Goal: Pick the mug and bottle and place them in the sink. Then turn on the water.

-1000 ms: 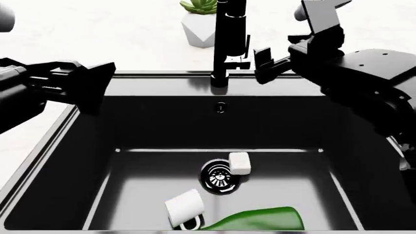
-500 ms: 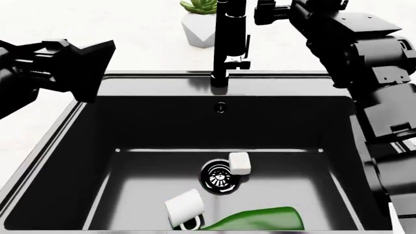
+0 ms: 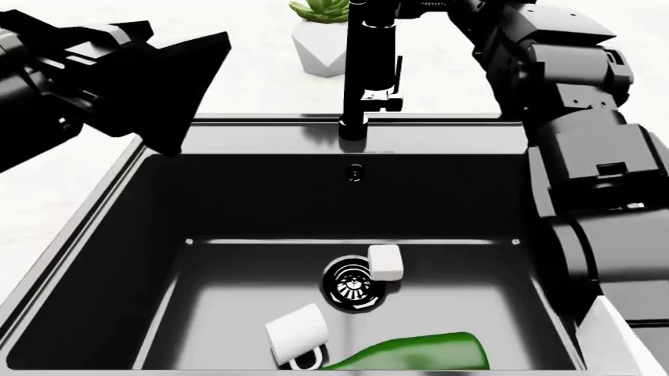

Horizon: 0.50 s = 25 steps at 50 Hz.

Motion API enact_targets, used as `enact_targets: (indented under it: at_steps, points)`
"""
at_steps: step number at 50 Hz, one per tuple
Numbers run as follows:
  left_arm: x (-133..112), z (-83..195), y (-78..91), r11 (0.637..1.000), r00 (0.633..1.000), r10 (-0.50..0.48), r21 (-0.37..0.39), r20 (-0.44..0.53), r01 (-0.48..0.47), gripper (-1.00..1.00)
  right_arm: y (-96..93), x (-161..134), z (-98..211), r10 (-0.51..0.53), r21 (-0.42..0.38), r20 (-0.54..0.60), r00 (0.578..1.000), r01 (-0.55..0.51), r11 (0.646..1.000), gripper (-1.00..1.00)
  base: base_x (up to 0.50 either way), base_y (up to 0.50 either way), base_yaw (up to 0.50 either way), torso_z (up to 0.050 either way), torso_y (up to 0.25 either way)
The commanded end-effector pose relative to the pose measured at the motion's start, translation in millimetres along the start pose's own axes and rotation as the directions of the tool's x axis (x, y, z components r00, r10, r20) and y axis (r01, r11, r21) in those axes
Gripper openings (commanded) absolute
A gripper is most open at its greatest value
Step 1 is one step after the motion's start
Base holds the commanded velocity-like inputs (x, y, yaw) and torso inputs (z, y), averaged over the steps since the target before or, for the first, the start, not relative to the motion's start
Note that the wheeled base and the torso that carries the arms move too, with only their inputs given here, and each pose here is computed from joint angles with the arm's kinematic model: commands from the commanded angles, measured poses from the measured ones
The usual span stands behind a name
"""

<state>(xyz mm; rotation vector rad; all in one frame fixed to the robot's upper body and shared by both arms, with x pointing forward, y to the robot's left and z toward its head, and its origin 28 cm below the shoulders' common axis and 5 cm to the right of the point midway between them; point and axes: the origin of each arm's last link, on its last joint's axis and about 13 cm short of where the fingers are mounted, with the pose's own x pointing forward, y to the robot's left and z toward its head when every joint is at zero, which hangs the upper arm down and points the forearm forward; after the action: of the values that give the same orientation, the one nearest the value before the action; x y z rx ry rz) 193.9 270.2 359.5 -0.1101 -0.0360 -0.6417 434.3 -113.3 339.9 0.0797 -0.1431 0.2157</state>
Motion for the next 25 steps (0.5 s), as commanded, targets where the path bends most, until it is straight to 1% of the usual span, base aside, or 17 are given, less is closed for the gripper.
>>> enact_targets:
  at_steps: [1,11,21,25]
  points:
    - [-3.1,5.4,-6.0,0.999,1.0,-0.026,0.033,0.0,0.026,1.0,9.3,2.6,4.1,0.027,0.003,0.004,1.0,-0.027,1.0,1.0,0.0,0.0,0.0,0.0,0.0]
    - [-7.4,9.7,-8.0,0.998,1.0,-0.012,0.058,-0.007,0.013,1.0,8.7,2.3,8.0,0.022,0.002,0.011,1.0,-0.022,1.0,1.0,0.0,0.0,0.0,0.0,0.0]
    - [-9.3,15.9,-10.7,0.996,1.0,-0.01,0.083,-0.012,0.011,1.0,16.4,4.0,8.9,0.044,0.005,0.012,0.999,-0.045,0.999,1.0,0.0,0.0,0.0,0.0,-0.115]
    - [-11.3,18.3,-11.1,0.996,1.0,-0.006,0.09,-0.006,0.006,1.0,14.6,3.5,8.7,0.036,0.005,0.01,0.999,-0.036,0.999,1.0,0.0,0.0,0.0,0.0,-0.125]
